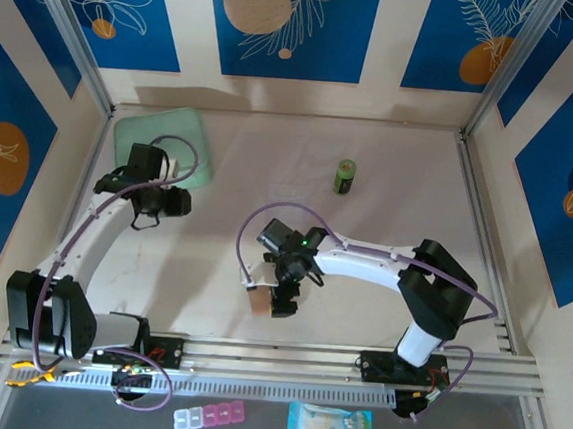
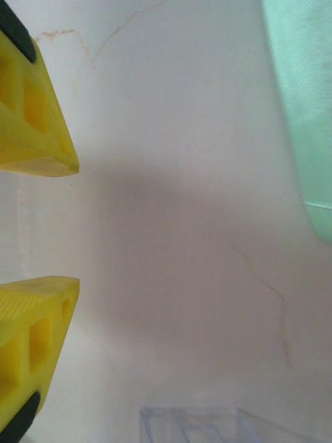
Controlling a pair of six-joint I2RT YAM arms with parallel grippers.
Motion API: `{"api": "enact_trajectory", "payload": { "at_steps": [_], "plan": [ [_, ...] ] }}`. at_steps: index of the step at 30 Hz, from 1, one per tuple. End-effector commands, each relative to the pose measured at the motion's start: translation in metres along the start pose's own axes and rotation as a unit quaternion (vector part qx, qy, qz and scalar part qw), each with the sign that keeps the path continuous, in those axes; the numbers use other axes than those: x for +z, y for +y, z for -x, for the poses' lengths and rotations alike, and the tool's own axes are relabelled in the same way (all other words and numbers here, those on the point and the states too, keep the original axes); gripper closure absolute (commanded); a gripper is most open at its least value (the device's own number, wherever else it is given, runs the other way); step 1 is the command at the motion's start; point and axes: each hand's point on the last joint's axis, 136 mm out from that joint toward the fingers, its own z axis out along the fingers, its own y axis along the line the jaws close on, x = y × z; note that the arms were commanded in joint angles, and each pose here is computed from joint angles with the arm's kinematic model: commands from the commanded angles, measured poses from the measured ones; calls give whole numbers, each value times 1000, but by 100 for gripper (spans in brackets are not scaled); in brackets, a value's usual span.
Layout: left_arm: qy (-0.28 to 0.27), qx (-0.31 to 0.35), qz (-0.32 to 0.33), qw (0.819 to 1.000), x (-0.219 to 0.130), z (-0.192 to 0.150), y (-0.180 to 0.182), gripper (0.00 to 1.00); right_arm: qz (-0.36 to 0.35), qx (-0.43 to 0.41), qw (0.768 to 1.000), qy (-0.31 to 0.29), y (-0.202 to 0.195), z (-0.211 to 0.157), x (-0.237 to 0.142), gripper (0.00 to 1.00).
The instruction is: Take the credit cards out of the card holder
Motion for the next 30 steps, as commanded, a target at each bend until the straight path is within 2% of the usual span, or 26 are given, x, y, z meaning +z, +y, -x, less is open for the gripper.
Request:
{"api": "enact_trajectory", "payload": {
  "at_steps": [1, 14, 20, 30],
  "plan": [
    [10, 5, -17, 1000, 4, -5, 0, 57, -6, -16, 1000, 5, -3, 5, 3, 1],
    [16, 4, -11, 1000, 8, -5, 4, 55, -8, -33, 999, 15, 5, 1, 24, 0],
    [19, 4, -9, 1000, 8, -6, 4, 55, 13, -27, 999, 27, 13, -6, 31, 5],
    [18, 2, -11, 1000, 9, -6, 4, 55, 4, -18, 1000, 25, 12, -8, 32, 15]
  ]
}}
